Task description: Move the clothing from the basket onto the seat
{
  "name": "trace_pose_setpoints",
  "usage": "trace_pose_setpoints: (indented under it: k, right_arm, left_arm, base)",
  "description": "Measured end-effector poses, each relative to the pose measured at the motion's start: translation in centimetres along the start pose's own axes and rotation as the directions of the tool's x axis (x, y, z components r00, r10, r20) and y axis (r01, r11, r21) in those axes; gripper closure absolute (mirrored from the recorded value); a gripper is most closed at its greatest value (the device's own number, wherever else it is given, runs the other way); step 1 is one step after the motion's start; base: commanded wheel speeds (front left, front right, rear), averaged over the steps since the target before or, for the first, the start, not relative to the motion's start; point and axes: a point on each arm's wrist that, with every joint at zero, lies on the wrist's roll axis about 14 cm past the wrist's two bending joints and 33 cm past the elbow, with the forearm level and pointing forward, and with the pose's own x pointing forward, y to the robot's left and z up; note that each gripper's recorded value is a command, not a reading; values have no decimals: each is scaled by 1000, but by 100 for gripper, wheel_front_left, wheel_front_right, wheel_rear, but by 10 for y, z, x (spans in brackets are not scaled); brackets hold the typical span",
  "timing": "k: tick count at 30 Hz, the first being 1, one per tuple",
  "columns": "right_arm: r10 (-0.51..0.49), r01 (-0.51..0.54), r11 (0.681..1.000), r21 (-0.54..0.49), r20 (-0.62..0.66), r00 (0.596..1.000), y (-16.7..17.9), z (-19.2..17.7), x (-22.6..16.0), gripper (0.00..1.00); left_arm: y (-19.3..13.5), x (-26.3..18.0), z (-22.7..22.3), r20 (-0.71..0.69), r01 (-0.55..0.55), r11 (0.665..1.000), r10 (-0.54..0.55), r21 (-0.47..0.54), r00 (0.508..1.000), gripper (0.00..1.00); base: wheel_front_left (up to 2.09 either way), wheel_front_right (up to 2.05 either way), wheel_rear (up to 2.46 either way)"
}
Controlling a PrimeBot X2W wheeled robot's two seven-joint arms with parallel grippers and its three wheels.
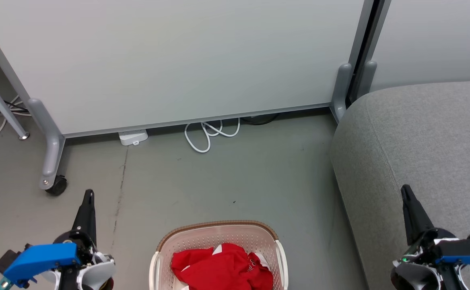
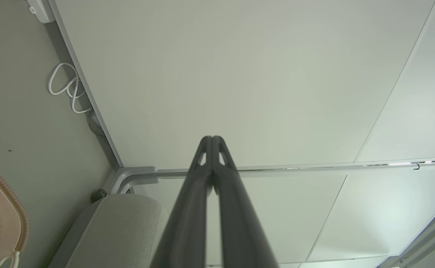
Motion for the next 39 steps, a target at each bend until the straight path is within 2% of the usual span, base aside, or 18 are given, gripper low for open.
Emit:
trace_pose_setpoints:
  k: [6, 11, 19, 24, 31, 39]
  right_arm:
    - [-87, 87, 996, 10, 6, 996, -29, -1, -13, 0]
    - [-90, 90, 996, -20, 18, 996, -29, -1, -13, 0]
    - [-79, 82, 986, -143, 22, 997, -25, -4, -10, 0]
    - [-70, 73, 969, -235, 25, 997, -22, -5, -9, 0]
    - [-48, 54, 928, -369, 25, 999, -15, -7, -7, 0]
    - [-15, 17, 851, -525, 9, 1000, -6, -13, -5, 0]
  left_arm:
    - [33, -16, -1, 8, -97, 995, 97, -14, 995, 0]
    - [34, -17, 0, 23, -100, 995, 100, 14, 995, 0]
    - [28, -15, -1, 36, -91, 987, 87, 131, 996, 0]
    - [22, -13, -2, 37, -77, 970, 71, 232, 997, 0]
    - [17, -11, -11, 21, -72, 917, 69, 392, 997, 0]
    - [15, -10, -18, 18, -73, 830, 75, 554, 997, 0]
  base:
    - [0, 0, 0]
    - [0, 0, 0]
    - [0, 0, 0]
    - [0, 0, 0]
    - [0, 0, 0]
    - [0, 0, 0]
